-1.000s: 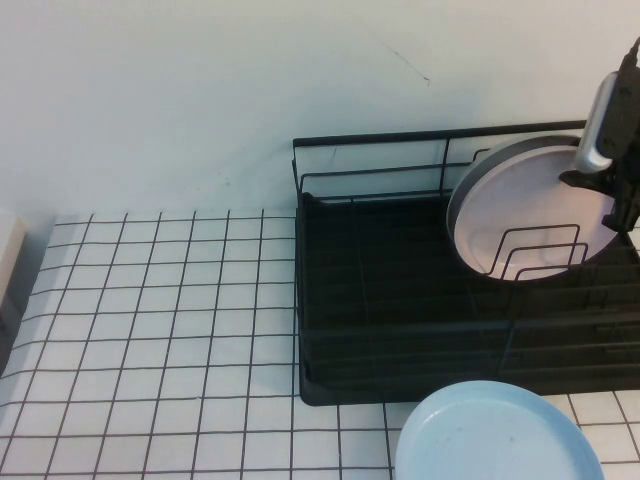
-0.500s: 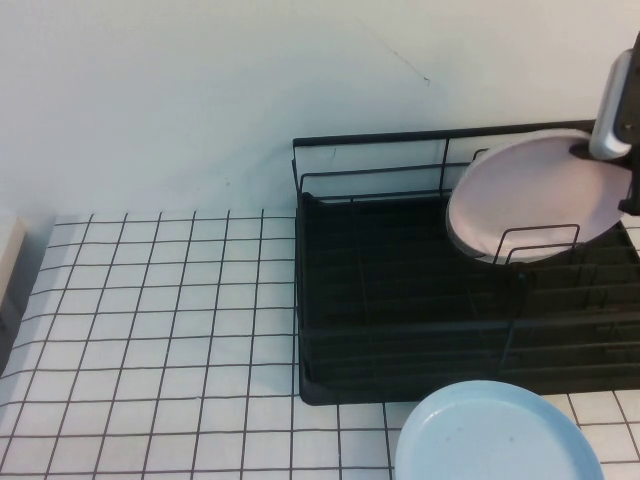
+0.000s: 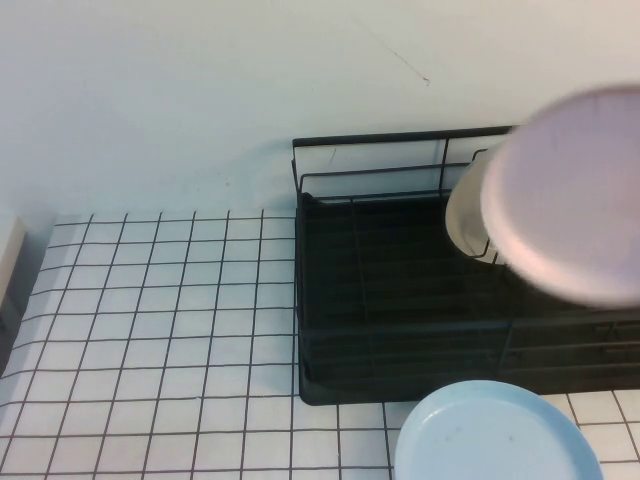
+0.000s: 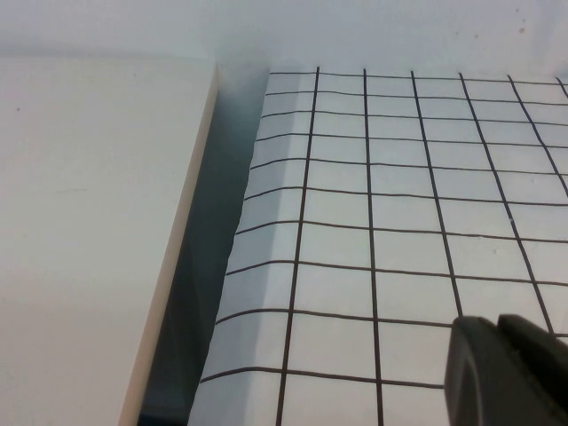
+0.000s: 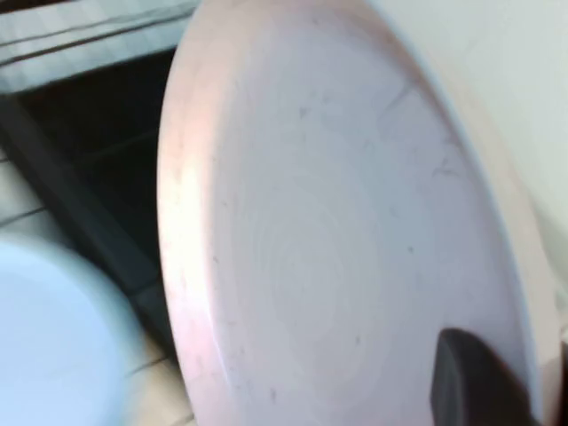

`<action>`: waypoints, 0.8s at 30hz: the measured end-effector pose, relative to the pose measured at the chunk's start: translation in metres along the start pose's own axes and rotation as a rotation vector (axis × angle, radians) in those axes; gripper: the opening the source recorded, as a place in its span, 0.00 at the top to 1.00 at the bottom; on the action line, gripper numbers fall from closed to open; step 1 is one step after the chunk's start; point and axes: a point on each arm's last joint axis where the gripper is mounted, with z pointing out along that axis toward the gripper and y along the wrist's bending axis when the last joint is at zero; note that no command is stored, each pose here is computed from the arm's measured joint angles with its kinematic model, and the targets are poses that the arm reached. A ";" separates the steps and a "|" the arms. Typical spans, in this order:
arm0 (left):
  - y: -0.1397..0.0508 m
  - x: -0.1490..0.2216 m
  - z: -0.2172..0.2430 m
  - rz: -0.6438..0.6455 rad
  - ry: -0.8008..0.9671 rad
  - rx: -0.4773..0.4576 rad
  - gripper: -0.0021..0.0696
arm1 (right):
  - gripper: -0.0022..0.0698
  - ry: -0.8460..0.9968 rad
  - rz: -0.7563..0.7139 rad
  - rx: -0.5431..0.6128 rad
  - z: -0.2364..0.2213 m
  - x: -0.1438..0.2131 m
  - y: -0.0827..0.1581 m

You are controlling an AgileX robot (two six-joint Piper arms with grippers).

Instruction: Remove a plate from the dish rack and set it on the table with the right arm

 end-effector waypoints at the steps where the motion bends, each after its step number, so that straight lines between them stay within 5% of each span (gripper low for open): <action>1: 0.000 0.000 0.000 0.000 0.000 0.000 0.98 | 0.84 0.067 0.114 -0.082 -0.012 0.002 0.013; 7: 0.000 0.000 0.000 0.000 0.000 0.000 0.98 | 0.84 0.218 0.641 -0.355 -0.002 0.032 0.062; 12: 0.000 0.000 0.000 0.000 0.000 0.000 0.98 | 0.84 0.211 0.880 -0.497 0.033 0.067 0.105; 18: 0.000 0.000 0.000 0.000 0.000 0.000 0.98 | 0.84 0.252 1.004 -0.478 0.069 0.107 0.133; 24: 0.000 0.000 0.000 0.000 0.000 0.000 0.98 | 0.84 0.230 1.017 -0.521 0.100 0.123 0.135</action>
